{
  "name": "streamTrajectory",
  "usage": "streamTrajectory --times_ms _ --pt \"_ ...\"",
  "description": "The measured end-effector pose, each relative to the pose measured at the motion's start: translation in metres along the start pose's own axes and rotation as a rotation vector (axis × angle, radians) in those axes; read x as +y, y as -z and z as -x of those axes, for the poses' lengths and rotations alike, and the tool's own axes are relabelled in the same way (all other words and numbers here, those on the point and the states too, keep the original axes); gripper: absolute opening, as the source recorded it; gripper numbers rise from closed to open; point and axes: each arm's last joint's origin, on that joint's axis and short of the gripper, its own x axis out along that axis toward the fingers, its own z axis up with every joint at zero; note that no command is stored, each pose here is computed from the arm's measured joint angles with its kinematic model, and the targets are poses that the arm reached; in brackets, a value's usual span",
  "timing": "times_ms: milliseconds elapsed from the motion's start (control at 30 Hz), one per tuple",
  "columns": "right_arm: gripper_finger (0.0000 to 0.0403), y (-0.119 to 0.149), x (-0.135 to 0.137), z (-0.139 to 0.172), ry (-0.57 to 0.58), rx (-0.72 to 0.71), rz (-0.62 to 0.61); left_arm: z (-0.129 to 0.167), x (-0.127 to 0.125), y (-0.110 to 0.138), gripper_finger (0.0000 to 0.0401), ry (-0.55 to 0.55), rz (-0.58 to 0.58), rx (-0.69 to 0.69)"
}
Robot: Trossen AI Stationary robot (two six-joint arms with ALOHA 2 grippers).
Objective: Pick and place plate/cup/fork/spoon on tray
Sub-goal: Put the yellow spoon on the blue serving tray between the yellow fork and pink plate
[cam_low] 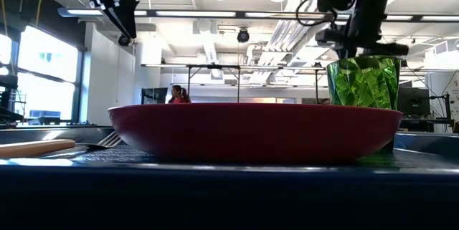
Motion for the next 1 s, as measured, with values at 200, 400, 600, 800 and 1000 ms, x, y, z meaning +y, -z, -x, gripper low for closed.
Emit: streamTrajectory --times_ms 200,400,600,800,1000 --pt "0.0135 -0.014 0.004 -0.021 0.017 0.038 -0.004 -0.005 0.009 -0.003 0.0106 -0.028 0.009 0.014" --pt "0.0146 -0.025 0.002 -0.046 0.082 0.13 -0.05 -0.008 0.015 -0.004 0.0106 -0.05 0.038 0.025" --pt "0.0146 -0.031 0.001 -0.072 0.158 0.205 -0.05 -0.011 0.02 -0.005 0.0106 -0.066 0.062 0.033" --pt "0.0146 -0.034 -0.001 -0.098 0.235 0.272 -0.044 -0.013 0.025 -0.007 0.0106 -0.08 0.086 0.035" --pt "0.0144 -0.04 -0.003 -0.117 0.232 0.314 -0.037 -0.015 0.03 -0.007 0.0106 -0.096 0.109 0.043"
